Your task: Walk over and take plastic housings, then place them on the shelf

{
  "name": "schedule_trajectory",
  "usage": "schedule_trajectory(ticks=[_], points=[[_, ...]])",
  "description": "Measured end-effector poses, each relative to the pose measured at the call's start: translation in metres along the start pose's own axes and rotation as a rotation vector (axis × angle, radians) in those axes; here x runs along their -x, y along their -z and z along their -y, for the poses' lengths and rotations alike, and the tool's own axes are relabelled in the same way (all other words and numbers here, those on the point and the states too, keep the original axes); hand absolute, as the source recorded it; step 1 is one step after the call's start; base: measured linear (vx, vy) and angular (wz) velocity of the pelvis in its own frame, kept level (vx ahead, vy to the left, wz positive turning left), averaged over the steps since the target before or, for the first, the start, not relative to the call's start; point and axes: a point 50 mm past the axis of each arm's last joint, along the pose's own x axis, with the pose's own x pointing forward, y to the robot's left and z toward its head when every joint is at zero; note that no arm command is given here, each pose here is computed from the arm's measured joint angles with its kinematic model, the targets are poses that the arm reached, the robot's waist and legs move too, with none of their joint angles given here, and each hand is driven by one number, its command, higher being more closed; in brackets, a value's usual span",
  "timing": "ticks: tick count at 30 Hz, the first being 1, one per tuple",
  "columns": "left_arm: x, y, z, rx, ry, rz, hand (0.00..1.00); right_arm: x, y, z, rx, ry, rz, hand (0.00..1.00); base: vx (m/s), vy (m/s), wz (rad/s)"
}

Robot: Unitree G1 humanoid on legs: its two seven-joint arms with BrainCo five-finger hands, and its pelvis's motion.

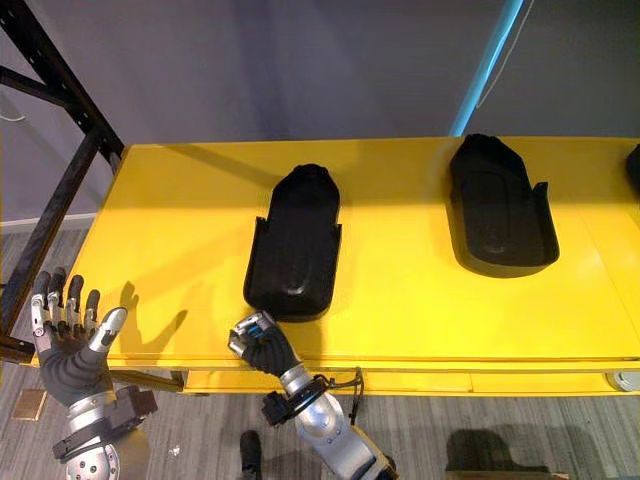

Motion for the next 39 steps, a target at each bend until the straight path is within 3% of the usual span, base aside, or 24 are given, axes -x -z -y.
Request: schedule_trajectory(ticks=[27, 39], points=[[0.002, 0.004, 0.010, 0.110, 0.101, -0.051, 0.00, -0.053, -0.015, 0.025, 0.081, 0.172, 0.069, 1.00, -0.01, 0.006, 0.02], [0.008, 0.021, 0.030, 0.141, 0.272, -0.146, 0.00, -0.042, -0.008, 0.043, 0.089, 0.224, 0.027, 1.00, 0.01, 0.001, 0.04]])
